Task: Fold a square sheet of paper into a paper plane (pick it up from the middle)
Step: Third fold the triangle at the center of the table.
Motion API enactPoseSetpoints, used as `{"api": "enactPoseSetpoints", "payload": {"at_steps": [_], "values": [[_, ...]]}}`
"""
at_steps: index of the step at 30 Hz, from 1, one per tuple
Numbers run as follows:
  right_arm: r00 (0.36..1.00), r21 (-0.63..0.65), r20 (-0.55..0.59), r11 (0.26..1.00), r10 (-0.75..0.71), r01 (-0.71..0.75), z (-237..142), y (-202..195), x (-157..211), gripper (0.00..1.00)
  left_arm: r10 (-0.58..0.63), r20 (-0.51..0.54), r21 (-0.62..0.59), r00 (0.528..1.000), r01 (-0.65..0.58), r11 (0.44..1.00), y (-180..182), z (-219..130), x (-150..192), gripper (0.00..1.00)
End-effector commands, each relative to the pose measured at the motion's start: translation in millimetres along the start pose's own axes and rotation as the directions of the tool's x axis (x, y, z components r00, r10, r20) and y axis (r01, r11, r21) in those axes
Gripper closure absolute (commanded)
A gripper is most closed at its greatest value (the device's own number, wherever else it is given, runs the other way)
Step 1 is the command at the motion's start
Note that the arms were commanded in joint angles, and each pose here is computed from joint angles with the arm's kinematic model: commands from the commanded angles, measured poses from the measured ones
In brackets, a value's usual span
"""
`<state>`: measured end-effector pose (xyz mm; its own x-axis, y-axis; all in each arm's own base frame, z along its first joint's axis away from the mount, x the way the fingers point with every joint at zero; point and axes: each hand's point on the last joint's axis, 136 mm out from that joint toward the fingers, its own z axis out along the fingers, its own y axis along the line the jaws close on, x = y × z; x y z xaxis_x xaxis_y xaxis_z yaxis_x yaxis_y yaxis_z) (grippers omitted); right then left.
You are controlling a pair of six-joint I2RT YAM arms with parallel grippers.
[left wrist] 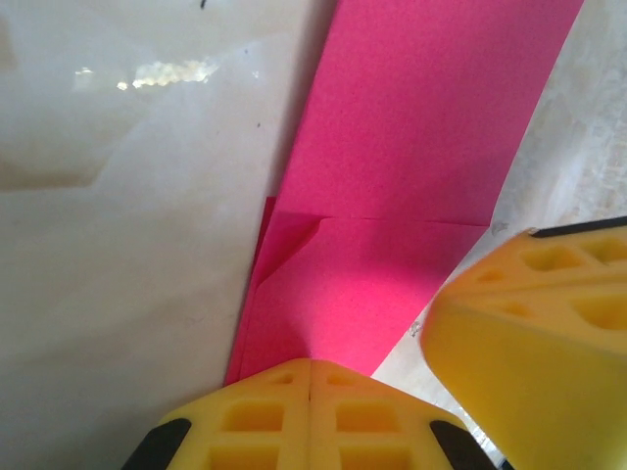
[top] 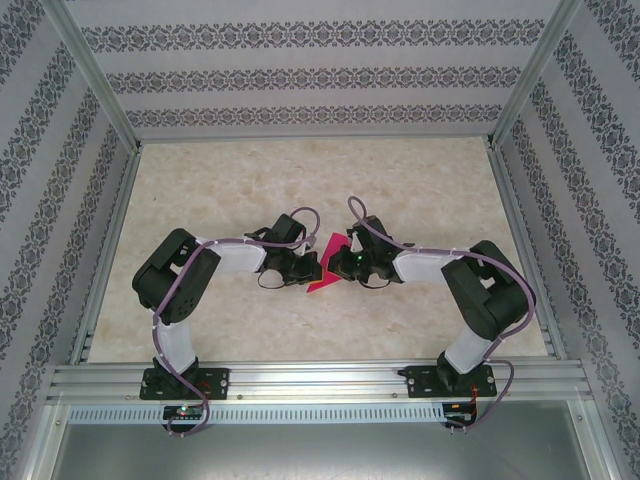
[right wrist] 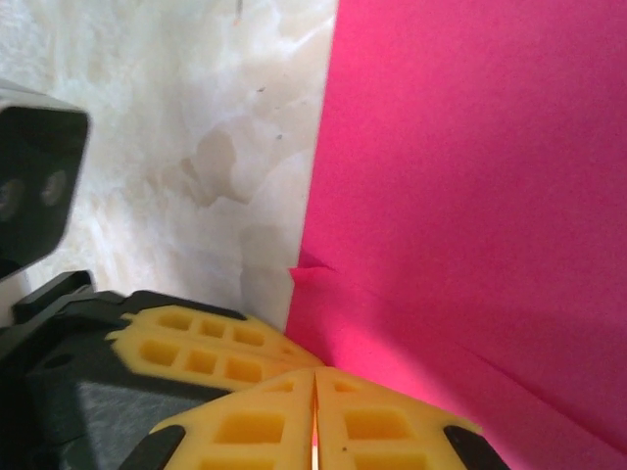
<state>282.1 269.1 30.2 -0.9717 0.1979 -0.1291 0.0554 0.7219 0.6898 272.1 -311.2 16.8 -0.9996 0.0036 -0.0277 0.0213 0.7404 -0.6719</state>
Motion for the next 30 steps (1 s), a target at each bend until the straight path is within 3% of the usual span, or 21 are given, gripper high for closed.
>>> {"api": "enactPoseSetpoints", "payload": {"at_steps": [1,7,19,24,30], "values": [[0.999,0.055,0.040,0.998,0.033,-0.035,6.8,-17.6,-6.3,0.90,-0.047,-0.037,-0.163,0.998,0.040,0.986,45.7,7.8,20.6,0.95],[0.997,0.132,0.054,0.990,0.052,-0.059,9.1,-48.5,-8.1,0.91,-0.048,-0.038,-0.203,0.998,0.039,0.978,52.5,6.1,22.1,0.96],[0.991,0.069,0.130,0.996,0.039,-0.048,-19.0,-61.2,-30.4,0.87,-0.053,-0.056,-0.202,0.997,0.041,0.978,57.8,9.3,30.8,0.97],[0.985,0.044,0.161,0.997,0.056,-0.063,-32.5,-69.3,-43.1,0.85,-0.034,-0.068,-0.180,0.997,0.021,0.983,48.8,9.6,32.3,0.97],[0.977,-0.011,0.211,1.000,0.026,-0.024,-59.6,-42.7,-53.8,0.79,0.024,-0.064,-0.136,0.998,-0.033,0.990,14.7,3.9,26.7,0.93]]}}
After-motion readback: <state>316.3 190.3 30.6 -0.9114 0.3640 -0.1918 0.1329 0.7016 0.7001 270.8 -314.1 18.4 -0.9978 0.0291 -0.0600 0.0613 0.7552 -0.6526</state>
